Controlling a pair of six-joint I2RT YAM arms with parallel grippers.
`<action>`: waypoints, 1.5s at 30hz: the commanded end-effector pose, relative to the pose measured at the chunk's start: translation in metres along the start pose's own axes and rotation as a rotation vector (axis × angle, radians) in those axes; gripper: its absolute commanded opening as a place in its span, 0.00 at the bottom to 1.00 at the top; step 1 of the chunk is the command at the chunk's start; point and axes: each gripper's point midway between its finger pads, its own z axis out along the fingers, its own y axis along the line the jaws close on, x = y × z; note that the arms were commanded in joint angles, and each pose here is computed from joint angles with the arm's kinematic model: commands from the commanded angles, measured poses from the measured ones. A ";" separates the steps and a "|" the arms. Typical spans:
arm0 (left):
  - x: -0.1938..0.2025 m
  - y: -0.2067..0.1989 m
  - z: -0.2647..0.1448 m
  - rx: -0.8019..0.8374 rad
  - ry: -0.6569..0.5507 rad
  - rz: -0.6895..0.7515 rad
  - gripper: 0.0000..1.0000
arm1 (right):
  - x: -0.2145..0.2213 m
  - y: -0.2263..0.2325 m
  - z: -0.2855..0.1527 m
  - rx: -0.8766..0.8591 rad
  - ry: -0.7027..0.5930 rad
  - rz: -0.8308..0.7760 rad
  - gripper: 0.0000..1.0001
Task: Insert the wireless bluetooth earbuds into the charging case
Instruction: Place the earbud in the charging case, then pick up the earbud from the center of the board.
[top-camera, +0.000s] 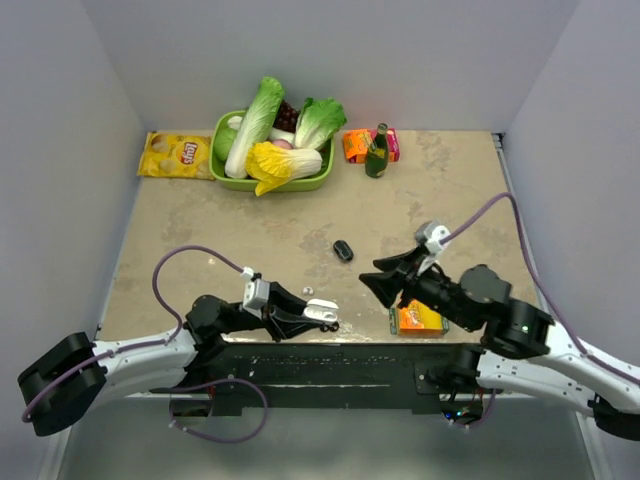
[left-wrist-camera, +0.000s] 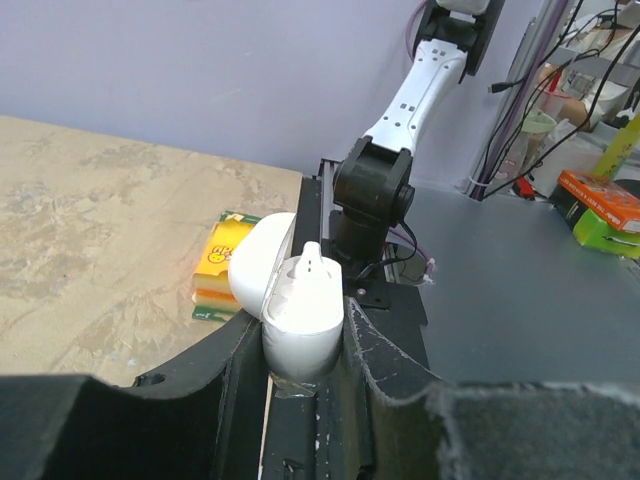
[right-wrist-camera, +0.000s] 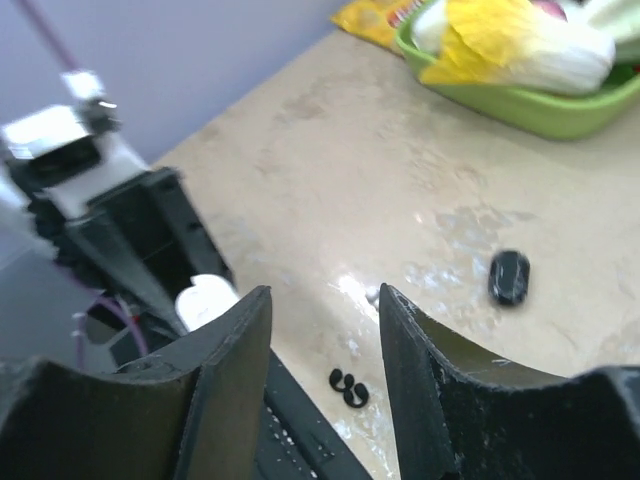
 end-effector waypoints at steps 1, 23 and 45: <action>-0.014 -0.002 -0.003 -0.010 -0.060 0.059 0.00 | 0.061 -0.029 0.039 0.192 0.125 0.076 0.51; -0.004 0.002 -0.028 -0.099 -0.073 0.047 0.00 | 0.244 -0.049 0.156 0.025 0.506 0.197 0.04; 0.003 0.002 -0.031 -0.101 -0.070 0.032 0.00 | 0.263 -0.082 0.179 0.111 0.495 0.246 0.05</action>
